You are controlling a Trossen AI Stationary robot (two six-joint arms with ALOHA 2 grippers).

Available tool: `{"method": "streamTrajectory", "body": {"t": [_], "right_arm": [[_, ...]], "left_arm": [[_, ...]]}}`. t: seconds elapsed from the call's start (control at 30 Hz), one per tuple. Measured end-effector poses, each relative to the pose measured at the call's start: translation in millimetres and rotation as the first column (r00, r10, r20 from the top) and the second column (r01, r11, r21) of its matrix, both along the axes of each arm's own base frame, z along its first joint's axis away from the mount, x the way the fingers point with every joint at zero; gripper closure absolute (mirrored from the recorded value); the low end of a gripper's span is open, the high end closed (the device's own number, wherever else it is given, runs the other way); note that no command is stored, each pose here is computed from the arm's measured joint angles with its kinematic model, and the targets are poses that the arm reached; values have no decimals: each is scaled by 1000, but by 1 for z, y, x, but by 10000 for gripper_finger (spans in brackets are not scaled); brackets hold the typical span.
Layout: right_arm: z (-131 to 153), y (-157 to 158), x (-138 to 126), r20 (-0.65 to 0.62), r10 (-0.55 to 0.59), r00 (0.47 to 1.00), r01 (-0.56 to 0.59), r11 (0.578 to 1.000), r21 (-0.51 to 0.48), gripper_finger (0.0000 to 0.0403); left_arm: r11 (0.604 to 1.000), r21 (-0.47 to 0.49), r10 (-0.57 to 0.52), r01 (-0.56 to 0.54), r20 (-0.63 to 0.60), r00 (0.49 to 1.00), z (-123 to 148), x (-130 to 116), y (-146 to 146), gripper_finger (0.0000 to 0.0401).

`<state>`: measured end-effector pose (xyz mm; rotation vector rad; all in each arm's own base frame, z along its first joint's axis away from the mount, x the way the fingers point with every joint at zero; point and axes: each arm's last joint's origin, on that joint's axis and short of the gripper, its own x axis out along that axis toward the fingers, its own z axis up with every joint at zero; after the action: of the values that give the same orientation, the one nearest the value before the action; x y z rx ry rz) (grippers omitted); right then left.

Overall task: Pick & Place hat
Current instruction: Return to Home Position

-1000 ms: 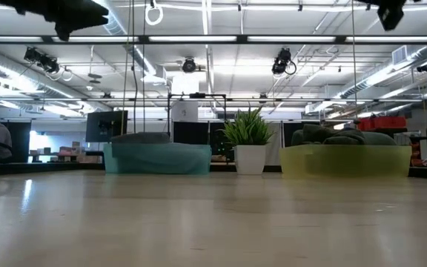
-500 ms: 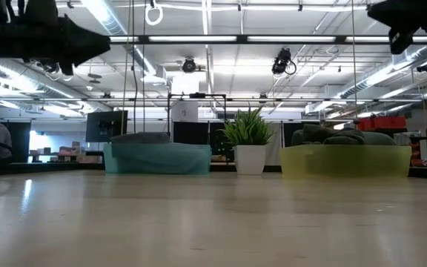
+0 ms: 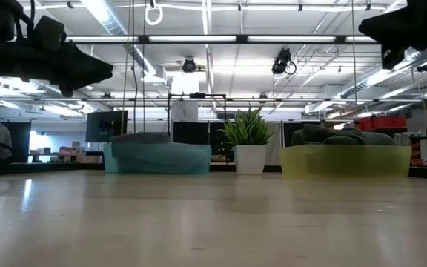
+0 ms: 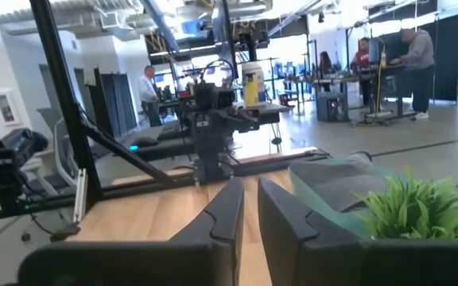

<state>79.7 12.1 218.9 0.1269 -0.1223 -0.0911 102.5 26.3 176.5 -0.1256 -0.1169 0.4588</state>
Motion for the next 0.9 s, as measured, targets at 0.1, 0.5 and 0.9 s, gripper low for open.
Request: {"method": "streamTrajectory", "body": {"t": [0.1, 0.5, 0.9], "right_arm": [[-8, 1, 4, 21, 2, 1000, -1, 1000, -10, 357], [-33, 4, 12, 71, -3, 997, 6, 999, -47, 357], [-35, 3, 13, 33, -42, 999, 46, 993, -105, 357]], "left_arm": [[999, -52, -5, 6, 26, 1000, 0, 0, 0, 268], [998, -67, -6, 8, 33, 999, 0, 0, 0, 268], [998, -67, -6, 8, 32, 999, 0, 0, 0, 268]]}}
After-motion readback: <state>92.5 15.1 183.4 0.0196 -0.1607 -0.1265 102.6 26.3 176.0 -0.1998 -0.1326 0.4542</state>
